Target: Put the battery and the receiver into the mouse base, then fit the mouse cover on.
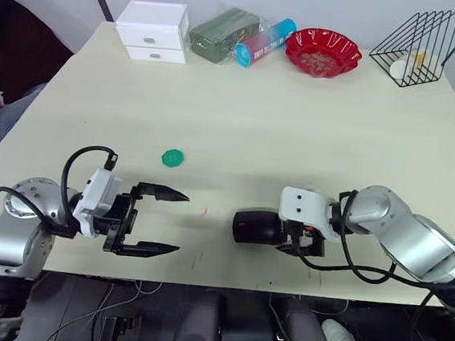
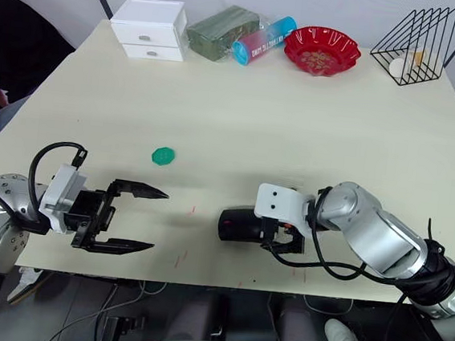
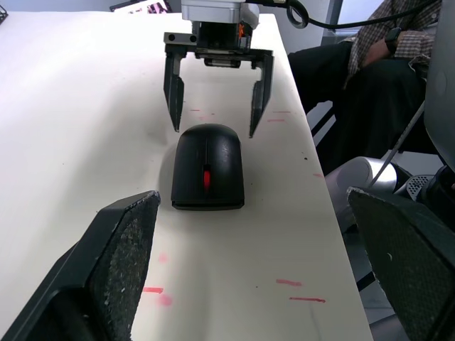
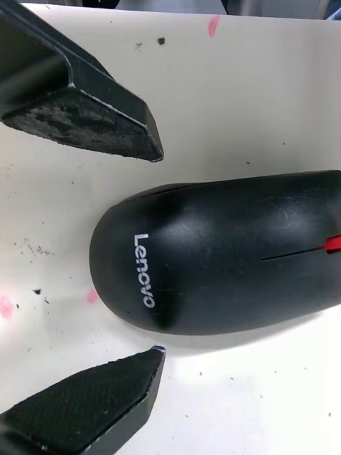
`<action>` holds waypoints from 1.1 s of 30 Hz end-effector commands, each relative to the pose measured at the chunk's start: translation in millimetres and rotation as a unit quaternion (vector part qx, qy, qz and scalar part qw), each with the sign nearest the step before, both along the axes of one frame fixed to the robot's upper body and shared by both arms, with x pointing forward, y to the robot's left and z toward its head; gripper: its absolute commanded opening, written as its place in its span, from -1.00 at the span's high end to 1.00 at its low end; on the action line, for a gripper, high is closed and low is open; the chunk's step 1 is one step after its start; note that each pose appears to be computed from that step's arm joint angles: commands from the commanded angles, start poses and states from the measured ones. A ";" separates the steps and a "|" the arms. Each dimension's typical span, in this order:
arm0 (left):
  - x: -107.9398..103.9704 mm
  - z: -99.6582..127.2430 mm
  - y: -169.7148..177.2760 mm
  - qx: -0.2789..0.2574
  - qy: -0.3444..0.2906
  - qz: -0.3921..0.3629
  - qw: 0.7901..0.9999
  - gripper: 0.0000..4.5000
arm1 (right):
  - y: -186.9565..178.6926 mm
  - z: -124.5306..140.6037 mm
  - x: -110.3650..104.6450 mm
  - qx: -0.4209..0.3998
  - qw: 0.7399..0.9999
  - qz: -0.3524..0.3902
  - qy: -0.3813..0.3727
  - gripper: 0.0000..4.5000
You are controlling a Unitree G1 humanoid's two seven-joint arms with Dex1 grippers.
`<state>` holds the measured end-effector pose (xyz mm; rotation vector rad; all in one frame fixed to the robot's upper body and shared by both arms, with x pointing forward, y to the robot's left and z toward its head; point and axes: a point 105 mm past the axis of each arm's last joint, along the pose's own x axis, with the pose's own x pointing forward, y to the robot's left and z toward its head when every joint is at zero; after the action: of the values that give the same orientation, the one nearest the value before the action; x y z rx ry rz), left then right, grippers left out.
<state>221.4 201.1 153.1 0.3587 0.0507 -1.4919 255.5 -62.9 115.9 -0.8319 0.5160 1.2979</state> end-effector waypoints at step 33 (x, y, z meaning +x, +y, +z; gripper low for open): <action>-5.6 4.8 0.1 0.001 -0.013 -0.018 1.000 -1.00 | 46.8 34.4 -4.0 0.160 0.986 0.057 0.000 0.23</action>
<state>221.1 201.6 152.6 0.3615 0.0483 -1.4914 250.8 -22.7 141.8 -0.5874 0.3042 1.4340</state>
